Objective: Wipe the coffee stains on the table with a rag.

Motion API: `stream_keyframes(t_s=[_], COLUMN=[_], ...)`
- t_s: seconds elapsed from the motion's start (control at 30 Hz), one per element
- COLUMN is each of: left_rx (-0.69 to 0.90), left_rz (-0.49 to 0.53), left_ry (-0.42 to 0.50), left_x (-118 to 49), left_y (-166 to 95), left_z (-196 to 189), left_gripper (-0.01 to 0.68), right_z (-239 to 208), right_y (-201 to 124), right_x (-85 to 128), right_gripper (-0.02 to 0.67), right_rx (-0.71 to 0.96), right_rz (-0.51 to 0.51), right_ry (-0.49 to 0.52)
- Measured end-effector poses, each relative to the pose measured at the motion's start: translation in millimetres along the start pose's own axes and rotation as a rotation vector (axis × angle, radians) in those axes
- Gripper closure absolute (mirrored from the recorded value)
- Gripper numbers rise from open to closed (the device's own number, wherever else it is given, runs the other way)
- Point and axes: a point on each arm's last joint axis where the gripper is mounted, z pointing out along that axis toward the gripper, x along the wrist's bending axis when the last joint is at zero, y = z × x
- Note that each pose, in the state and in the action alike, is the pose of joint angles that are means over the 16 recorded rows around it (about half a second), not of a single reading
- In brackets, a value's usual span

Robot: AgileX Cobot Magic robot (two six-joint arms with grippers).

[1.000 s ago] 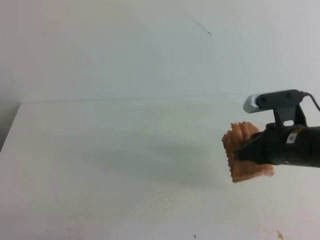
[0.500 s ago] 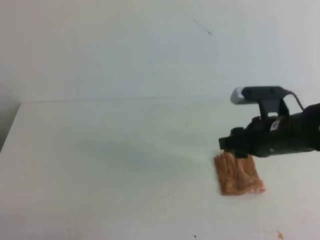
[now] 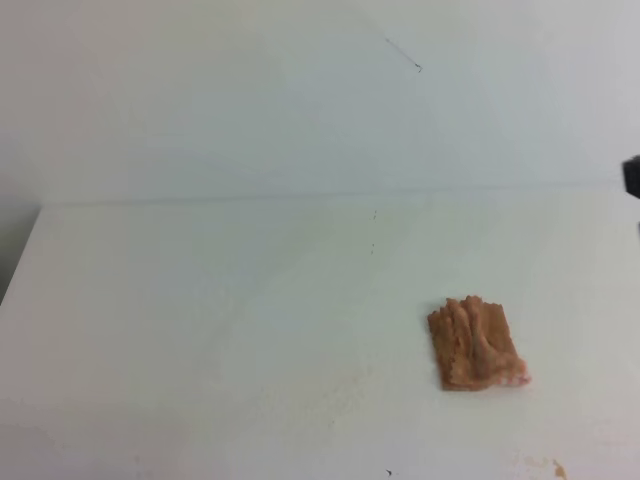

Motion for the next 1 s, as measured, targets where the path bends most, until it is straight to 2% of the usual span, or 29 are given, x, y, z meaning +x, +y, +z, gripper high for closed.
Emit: stream_keyframes(t_s=[0.27, 0.67, 0.83, 1.0], left_rx=[0.000, 0.000, 0.000, 0.000], left_rz=[0.000, 0.000, 0.000, 0.000], left_ry=[0.000, 0.000, 0.000, 0.000], left_x=[0.0, 0.0, 0.0, 0.0], left_y=[0.0, 0.0, 0.0, 0.0], left_z=[0.0, 0.0, 0.0, 0.0], left_gripper=[0.674, 0.674, 0.674, 0.674], right_z=[-54.4, -55.0, -51.0, -53.7], right_y=[-49.0, -151.5, -172.7, -176.5], right_x=[-0.7, 1.6, -0.4, -6.3], right_gripper=[0.648, 0.649, 0.650, 0.651], right_rx=[-0.043, 0.130, 0.191, 0.149], right_rz=[-0.018, -0.034, -0.064, -0.068], right_ry=[-0.032, -0.039, -0.063, -0.129])
